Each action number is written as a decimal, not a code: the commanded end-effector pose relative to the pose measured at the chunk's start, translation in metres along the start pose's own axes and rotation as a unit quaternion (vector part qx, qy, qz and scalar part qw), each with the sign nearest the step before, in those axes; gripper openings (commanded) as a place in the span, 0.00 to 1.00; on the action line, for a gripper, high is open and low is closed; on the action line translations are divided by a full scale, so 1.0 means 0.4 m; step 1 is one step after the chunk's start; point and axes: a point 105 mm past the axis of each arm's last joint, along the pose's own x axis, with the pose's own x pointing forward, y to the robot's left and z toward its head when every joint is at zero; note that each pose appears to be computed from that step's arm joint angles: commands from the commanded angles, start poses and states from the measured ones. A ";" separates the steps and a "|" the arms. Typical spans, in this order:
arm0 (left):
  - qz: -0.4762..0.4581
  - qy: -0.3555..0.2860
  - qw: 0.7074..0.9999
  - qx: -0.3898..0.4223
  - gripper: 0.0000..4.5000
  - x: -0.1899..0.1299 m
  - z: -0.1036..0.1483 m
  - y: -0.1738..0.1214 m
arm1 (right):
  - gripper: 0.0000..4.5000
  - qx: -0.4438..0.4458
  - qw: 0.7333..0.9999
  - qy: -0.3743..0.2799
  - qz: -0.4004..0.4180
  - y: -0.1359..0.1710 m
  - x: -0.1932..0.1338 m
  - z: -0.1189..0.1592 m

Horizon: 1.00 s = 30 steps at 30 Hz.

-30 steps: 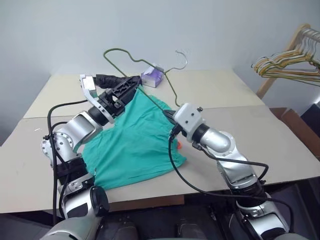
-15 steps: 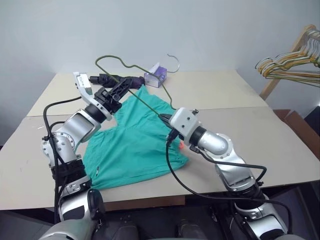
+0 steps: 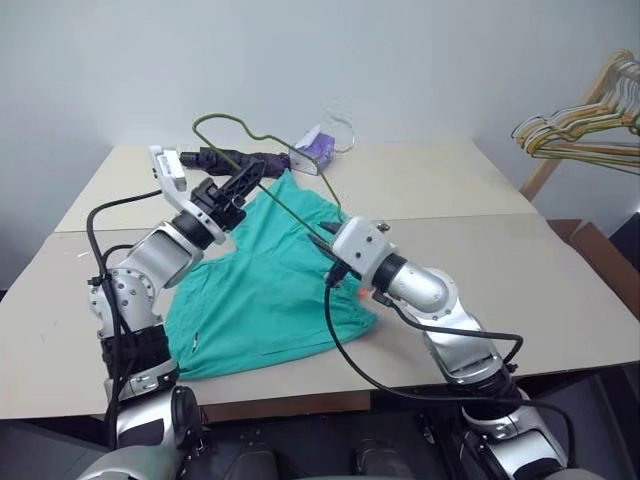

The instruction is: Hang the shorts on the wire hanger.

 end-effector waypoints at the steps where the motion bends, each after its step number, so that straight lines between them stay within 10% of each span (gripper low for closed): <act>1: -0.020 -0.024 0.999 0.038 0.00 -0.002 0.040 -0.021 | 0.61 -0.026 0.999 -0.031 -0.020 -0.044 -0.012 0.040; 7: -0.059 -0.001 0.993 0.107 0.00 -0.022 0.072 -0.037 | 0.99 0.091 0.995 -0.027 0.006 -0.115 -0.063 0.041; 15: -0.261 0.054 0.941 0.206 0.00 -0.120 0.128 -0.125 | 0.99 0.289 0.912 0.020 0.290 -0.093 -0.139 -0.014; 21: -0.328 0.043 0.921 0.207 0.00 -0.128 0.140 -0.134 | 0.99 0.384 0.850 0.034 0.359 -0.054 -0.106 -0.044; 30: -0.354 0.037 0.917 0.180 0.00 -0.120 0.108 -0.131 | 0.99 0.394 0.833 0.021 0.389 -0.029 -0.052 -0.013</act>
